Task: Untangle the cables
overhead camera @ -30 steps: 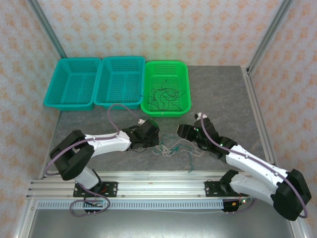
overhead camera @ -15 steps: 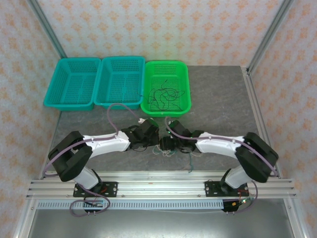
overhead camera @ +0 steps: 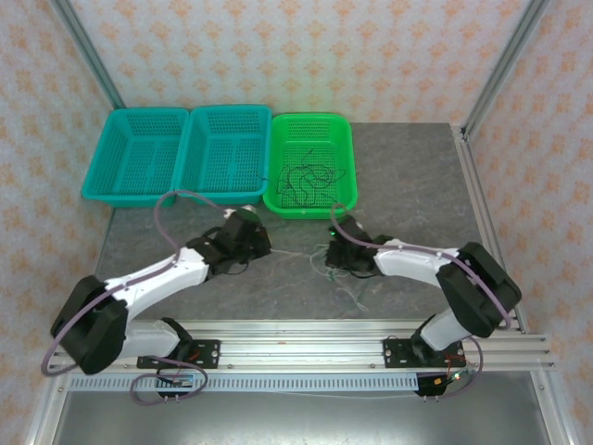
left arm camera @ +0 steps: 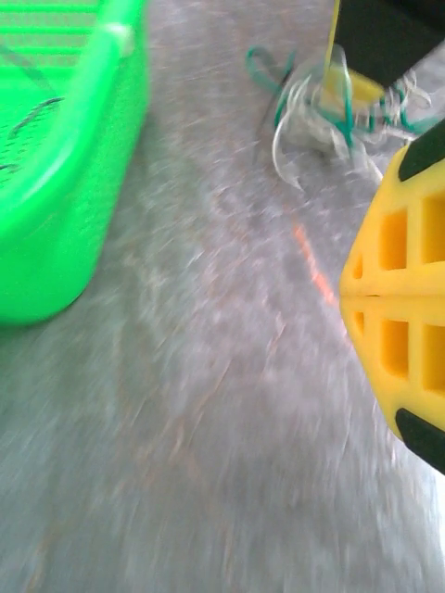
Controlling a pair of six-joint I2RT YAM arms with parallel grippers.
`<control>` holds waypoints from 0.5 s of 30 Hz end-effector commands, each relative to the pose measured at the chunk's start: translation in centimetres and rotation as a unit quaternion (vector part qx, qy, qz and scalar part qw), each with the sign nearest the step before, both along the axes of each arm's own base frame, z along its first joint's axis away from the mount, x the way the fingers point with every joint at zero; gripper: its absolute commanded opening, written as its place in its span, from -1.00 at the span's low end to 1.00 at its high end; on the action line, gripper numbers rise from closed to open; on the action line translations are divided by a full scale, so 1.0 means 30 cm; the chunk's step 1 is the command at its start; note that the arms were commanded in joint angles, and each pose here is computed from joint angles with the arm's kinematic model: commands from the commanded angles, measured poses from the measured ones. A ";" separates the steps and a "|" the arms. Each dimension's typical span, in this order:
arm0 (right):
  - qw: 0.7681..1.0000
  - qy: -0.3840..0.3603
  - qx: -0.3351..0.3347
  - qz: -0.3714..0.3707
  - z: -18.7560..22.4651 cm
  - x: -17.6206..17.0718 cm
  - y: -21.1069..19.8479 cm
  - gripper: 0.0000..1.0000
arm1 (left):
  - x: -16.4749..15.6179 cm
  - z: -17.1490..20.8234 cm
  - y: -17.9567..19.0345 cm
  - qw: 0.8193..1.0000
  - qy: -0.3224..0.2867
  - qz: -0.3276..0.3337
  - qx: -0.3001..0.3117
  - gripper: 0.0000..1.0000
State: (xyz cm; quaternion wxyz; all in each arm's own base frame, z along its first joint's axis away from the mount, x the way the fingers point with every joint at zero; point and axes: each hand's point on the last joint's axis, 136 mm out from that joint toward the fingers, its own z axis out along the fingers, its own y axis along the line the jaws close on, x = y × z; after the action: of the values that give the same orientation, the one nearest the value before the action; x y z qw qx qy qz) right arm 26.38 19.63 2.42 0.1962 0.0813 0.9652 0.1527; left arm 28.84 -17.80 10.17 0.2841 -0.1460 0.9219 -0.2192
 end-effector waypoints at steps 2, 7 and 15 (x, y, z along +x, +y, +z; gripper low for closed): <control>0.989 0.031 -0.078 -0.121 -0.032 -0.041 -0.261 -0.87 | -0.043 -0.012 0.171 0.998 0.014 0.046 0.036 -1.00; 0.976 0.040 -0.083 -0.197 -0.010 -0.046 -0.392 -0.86 | -0.077 -0.009 0.273 0.996 0.014 0.087 0.032 -1.00; 0.953 0.060 -0.013 -0.296 -0.014 -0.063 -0.508 -0.86 | -0.143 -0.069 0.427 0.981 0.041 0.179 0.056 -1.00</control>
State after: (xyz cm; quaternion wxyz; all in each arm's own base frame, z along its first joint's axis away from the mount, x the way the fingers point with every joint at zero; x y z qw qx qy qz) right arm 26.02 6.26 2.64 0.1951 0.3262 0.9212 0.0833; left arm 26.14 -8.05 9.63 0.2982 -0.2559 0.9049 -0.1634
